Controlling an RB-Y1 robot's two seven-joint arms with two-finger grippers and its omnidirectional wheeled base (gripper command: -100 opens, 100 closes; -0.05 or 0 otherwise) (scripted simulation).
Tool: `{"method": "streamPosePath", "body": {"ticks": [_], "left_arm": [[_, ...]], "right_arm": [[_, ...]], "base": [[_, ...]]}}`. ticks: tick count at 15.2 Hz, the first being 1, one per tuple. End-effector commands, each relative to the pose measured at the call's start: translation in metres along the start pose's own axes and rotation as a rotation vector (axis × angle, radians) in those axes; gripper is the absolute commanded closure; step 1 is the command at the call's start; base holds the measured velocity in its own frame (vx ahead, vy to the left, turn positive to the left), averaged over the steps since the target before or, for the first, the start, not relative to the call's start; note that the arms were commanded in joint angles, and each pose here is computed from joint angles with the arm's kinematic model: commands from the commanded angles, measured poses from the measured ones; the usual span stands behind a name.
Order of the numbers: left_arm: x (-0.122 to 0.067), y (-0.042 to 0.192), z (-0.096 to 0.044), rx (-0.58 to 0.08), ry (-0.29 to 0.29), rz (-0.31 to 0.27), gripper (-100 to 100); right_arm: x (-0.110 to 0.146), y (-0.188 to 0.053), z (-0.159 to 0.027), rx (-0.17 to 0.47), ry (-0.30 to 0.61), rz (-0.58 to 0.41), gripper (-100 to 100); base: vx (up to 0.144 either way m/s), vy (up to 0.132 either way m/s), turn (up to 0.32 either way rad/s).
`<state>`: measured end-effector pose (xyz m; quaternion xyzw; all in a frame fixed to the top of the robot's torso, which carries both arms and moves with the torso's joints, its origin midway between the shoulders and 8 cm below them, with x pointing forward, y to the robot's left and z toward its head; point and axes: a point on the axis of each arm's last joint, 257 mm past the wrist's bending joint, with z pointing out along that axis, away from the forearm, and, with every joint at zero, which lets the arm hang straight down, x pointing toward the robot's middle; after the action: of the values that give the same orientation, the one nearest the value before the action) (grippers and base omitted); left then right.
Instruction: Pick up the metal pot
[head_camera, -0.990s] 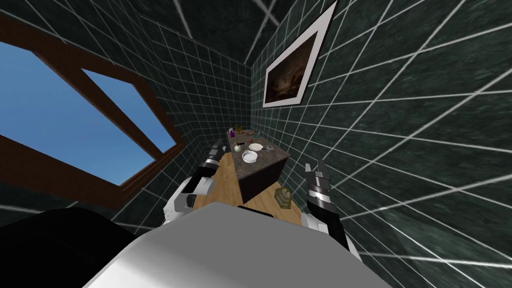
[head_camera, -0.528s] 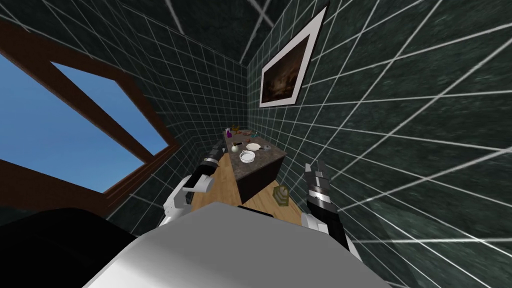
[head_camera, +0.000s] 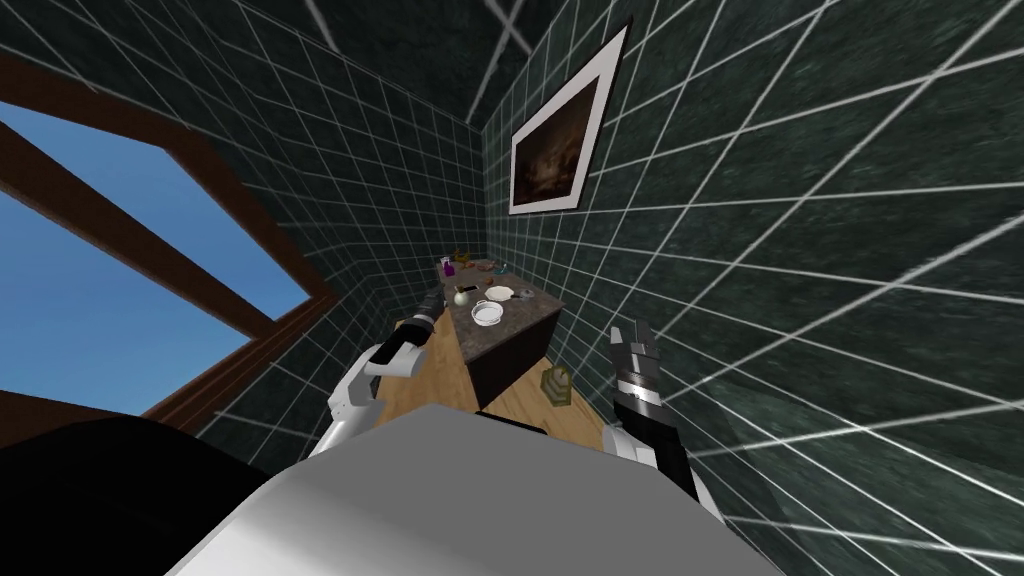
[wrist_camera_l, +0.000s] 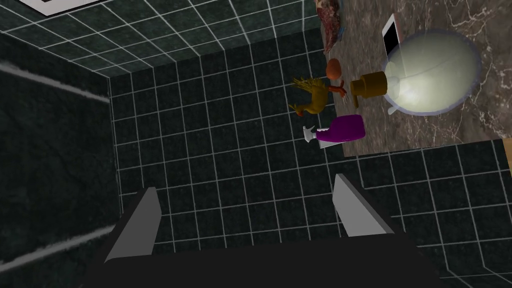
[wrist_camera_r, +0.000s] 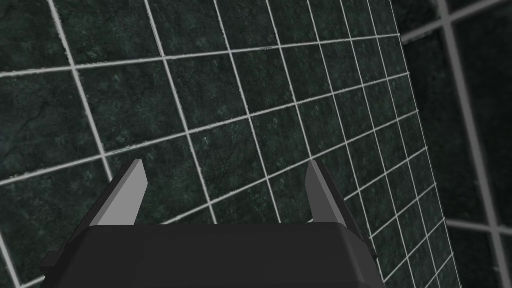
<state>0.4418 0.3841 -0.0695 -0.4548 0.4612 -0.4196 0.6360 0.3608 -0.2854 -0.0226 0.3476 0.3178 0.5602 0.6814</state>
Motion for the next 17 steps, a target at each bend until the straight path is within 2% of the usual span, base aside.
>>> {"method": "streamPosePath", "body": {"ticks": [1,2,5,6,8,9,12,13,16,17], "left_arm": [[-0.003,0.015,0.001,-0.049,-0.005,0.003,-100],[-0.012,0.021,0.006,-0.072,-0.018,0.01,-100],[-0.012,0.032,0.005,-0.114,-0.019,0.009,-100],[-0.021,0.04,0.009,-0.147,-0.033,0.015,-100],[-0.022,0.049,0.007,-0.18,-0.034,0.014,-100],[-0.031,0.054,0.011,-0.2,-0.048,0.018,-100],[-0.031,0.066,0.008,-0.247,-0.049,0.017,-100],[-0.041,0.071,0.012,-0.27,-0.064,0.019,-100],[-0.041,0.082,0.009,-0.315,-0.066,0.018,-100],[-0.051,0.089,0.011,-0.345,-0.081,0.018,-100]], "right_arm": [[0.0,0.0,0.0,0.0,0.0,0.0,0],[0.0,0.0,0.0,0.0,0.0,0.0,0],[0.0,0.0,0.0,0.0,0.0,0.0,0],[0.0,0.0,0.0,0.0,0.0,0.0,0],[0.0,0.0,0.0,0.0,0.0,0.0,0],[0.0,0.0,0.0,0.0,0.0,0.0,0],[0.0,0.0,0.0,0.0,0.0,0.0,0],[0.0,0.0,0.0,0.0,0.0,0.0,0],[0.0,0.0,0.0,0.0,0.0,0.0,0],[0.0,0.0,0.0,0.0,0.0,0.0,0]], "base": [[-0.001,-0.004,-0.077],[0.0,-0.008,-0.183],[0.0,-0.003,-0.074],[0.002,-0.009,-0.151],[0.002,-0.004,-0.138],[0.004,-0.005,-0.166],[0.003,-0.001,-0.076],[0.004,-0.006,-0.183],[0.004,0.0,-0.083],[0.005,-0.007,-0.15]]}}
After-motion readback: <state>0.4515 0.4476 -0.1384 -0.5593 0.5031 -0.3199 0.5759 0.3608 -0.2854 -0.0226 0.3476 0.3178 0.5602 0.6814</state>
